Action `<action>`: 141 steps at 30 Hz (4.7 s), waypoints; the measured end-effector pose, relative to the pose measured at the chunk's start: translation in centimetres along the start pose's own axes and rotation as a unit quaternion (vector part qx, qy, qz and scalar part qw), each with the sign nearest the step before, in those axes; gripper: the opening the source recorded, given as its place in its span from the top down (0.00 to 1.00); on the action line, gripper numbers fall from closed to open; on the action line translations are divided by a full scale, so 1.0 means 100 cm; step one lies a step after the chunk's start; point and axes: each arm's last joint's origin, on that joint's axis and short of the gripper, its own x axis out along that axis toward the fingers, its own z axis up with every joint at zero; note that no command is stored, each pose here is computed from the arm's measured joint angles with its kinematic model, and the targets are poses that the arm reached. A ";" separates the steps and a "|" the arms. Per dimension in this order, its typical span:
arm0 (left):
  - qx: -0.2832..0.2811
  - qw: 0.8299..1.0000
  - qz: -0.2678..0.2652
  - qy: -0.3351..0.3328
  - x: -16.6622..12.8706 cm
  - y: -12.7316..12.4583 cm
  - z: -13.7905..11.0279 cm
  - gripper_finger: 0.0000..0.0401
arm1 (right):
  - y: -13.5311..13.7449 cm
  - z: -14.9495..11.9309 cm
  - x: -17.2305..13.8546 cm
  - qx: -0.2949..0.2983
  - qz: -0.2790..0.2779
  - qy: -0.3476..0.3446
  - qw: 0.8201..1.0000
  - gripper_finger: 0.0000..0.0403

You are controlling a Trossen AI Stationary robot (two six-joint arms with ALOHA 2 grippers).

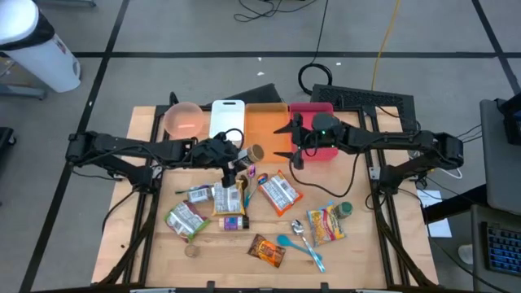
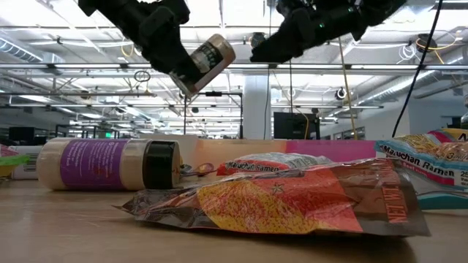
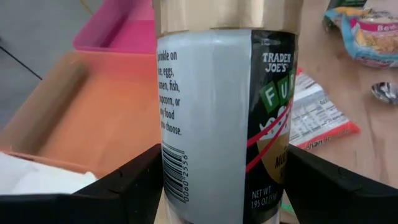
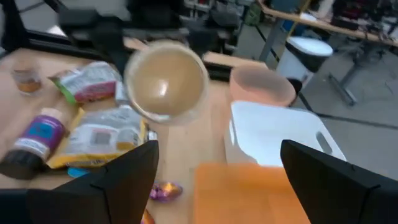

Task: Pick & Place Food Item
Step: Put the golden seasoning bottle into the red bin

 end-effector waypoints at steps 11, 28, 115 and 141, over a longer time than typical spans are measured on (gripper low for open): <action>0.004 1.000 -0.011 0.004 0.002 0.013 0.000 0.30 | 0.003 0.003 0.012 0.055 0.092 -0.043 0.993 0.15; -0.001 1.000 -0.011 0.004 0.003 0.013 0.000 0.30 | -0.002 -0.004 0.051 0.096 0.110 -0.098 0.984 0.14; 0.001 0.999 0.038 -0.017 0.023 0.011 0.002 0.23 | -0.014 -0.041 0.069 0.082 0.032 0.050 0.995 0.33; -0.033 0.971 0.151 -0.180 -0.117 0.039 0.019 0.28 | -0.048 0.043 0.012 -0.035 -0.120 0.146 0.981 0.33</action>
